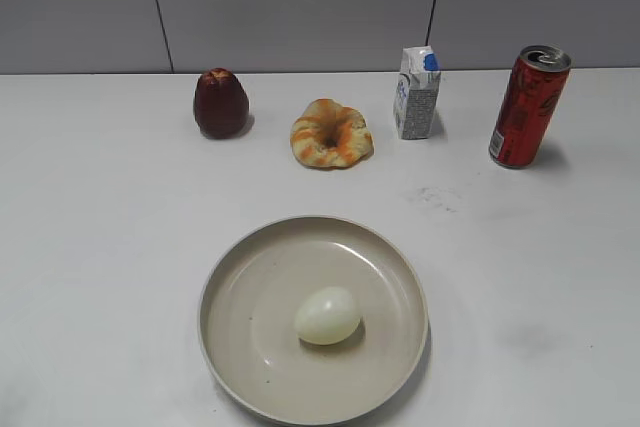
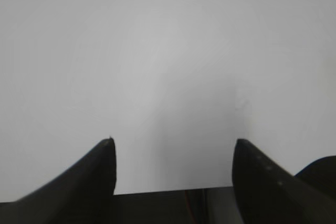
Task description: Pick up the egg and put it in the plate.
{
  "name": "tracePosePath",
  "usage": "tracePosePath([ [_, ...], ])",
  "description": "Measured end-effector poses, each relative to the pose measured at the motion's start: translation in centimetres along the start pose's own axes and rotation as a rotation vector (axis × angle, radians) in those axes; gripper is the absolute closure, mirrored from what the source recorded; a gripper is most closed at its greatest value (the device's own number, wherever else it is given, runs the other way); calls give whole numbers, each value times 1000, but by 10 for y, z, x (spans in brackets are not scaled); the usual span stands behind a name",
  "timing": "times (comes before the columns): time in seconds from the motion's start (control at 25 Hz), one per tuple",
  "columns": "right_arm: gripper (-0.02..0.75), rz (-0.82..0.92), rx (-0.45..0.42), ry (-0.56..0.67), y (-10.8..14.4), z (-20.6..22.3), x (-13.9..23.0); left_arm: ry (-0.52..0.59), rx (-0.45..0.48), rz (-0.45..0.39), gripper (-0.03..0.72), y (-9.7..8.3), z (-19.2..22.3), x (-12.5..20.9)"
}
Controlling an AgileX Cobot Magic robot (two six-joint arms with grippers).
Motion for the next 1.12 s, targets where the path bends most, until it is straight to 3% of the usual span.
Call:
tracePosePath([
  [0.52, 183, 0, 0, 0, 0, 0, 0, -384, -68, 20, 168, -18, -46, 33],
  [1.12, 183, 0, 0, 0, 0, 0, 0, -556, -97, 33, 174, -26, -64, 50],
])
Point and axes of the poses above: a point on each arm's last joint axis where the gripper is mounted, z pointing out along that axis toward the gripper, y along the wrist's bending axis when the last joint is at zero, x = y × z, the point moved 3 cm from there along z, pointing out along that axis toward the gripper, and after that the axes turned 1 degree about -z, right-handed, at the moved point
